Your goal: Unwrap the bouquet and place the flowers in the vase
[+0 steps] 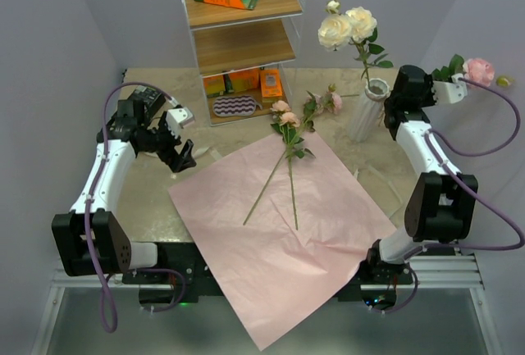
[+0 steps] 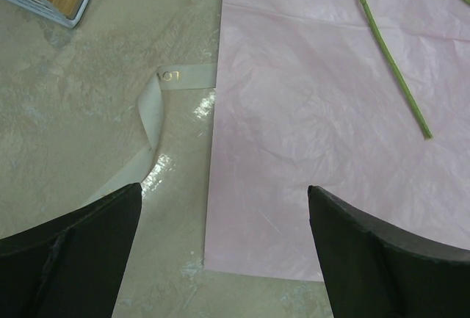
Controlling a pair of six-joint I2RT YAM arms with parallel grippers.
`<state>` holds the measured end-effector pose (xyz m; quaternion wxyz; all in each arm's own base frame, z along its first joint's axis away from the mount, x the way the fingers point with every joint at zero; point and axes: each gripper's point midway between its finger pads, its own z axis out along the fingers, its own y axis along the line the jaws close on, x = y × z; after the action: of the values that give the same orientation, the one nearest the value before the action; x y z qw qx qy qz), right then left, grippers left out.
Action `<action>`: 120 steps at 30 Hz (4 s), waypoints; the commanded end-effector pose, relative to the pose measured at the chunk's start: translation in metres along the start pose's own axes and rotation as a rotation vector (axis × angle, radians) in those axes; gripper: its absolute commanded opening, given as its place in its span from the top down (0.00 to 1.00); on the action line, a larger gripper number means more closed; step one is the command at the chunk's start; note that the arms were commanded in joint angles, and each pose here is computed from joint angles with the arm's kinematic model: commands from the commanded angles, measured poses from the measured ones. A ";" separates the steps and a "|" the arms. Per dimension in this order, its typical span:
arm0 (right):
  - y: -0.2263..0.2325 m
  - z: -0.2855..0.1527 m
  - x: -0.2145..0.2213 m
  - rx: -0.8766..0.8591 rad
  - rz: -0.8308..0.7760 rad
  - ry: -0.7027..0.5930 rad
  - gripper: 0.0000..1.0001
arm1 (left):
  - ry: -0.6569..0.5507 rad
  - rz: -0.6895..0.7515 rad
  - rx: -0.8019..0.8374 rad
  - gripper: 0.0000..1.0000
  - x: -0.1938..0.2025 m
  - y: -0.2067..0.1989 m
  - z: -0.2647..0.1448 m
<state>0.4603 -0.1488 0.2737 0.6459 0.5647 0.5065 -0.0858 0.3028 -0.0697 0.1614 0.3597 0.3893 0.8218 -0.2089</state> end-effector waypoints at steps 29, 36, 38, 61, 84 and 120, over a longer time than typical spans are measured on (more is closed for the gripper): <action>0.031 -0.134 -0.256 -0.258 0.029 -0.437 1.00 | -0.071 0.044 0.011 0.01 -0.019 -0.021 -0.023; 0.051 -0.164 -0.301 -0.344 -0.002 -0.511 1.00 | -0.084 0.039 0.015 0.01 -0.022 -0.026 -0.026; 0.053 -0.171 -0.312 -0.362 -0.002 -0.528 1.00 | -0.089 0.035 0.019 0.01 -0.023 -0.027 -0.026; 0.048 -0.220 -0.323 -0.564 -0.028 -0.387 1.00 | -0.113 0.020 0.012 0.01 -0.030 -0.026 -0.027; 0.058 -0.188 -0.253 -0.566 -0.183 -0.250 1.00 | -0.116 0.044 -0.005 0.01 -0.033 -0.028 -0.034; 0.124 -0.160 -0.029 -0.762 -0.657 0.252 1.00 | -0.096 0.052 -0.020 0.01 -0.031 -0.025 -0.037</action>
<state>0.4490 0.0033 0.4108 0.6892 0.1023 0.7156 -0.0497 0.2787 -0.0802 0.1917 0.3837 0.3909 0.8058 -0.2251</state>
